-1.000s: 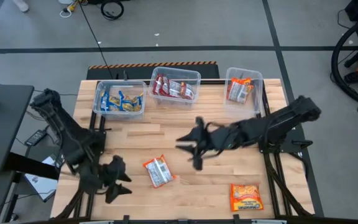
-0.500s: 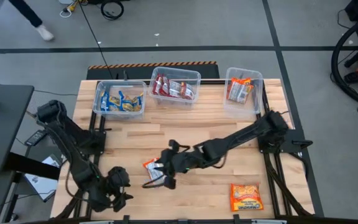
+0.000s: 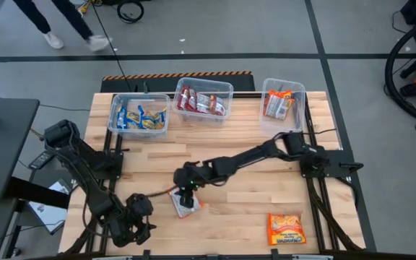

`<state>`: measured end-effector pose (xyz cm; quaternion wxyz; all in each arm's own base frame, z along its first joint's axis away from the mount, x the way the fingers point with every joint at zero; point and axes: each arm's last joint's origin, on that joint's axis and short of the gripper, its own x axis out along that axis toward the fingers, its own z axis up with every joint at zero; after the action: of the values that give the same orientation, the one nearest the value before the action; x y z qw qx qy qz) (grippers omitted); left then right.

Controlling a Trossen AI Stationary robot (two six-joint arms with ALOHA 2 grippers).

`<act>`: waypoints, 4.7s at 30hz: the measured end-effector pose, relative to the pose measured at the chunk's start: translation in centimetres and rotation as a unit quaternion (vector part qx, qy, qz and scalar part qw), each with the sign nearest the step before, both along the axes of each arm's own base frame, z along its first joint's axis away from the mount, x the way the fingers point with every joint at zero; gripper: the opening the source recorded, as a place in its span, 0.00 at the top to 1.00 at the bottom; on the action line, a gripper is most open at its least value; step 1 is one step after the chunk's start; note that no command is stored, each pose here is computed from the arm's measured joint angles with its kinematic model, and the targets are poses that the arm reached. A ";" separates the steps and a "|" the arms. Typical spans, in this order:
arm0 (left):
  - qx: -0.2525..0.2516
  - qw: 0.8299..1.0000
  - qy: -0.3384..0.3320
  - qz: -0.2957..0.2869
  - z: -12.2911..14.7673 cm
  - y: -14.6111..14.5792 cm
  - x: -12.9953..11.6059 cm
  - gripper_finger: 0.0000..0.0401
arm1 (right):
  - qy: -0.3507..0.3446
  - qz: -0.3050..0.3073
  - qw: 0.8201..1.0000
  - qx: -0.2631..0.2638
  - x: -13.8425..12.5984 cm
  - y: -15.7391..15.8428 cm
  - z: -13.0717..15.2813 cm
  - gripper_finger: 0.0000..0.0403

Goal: Sort Maruchan noodles
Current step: Put the left orange noodle pack into the right transparent bin, then put the right orange noodle pack into the right transparent bin

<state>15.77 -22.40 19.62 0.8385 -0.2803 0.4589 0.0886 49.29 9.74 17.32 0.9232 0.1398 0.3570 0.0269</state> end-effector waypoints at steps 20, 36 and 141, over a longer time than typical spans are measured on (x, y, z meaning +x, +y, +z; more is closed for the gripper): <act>-0.031 0.998 0.045 0.045 -0.1 2.4 3.0 0.33 | 0.053 0.074 0.992 0.090 0.5 -6.1 -4.2 0.60; -0.028 0.998 0.051 0.030 -0.1 2.5 3.1 0.33 | 0.081 0.102 0.990 0.050 -1.0 -4.0 -6.1 0.68; 0.028 0.928 -0.363 0.082 9.8 22.5 13.5 0.33 | 0.106 -0.445 0.870 -0.184 -38.5 -25.8 5.8 0.78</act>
<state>29.32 0.07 29.39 0.9449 -0.3068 0.0956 0.0623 10.79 -16.02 23.13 0.8029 0.1133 0.3510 -0.4684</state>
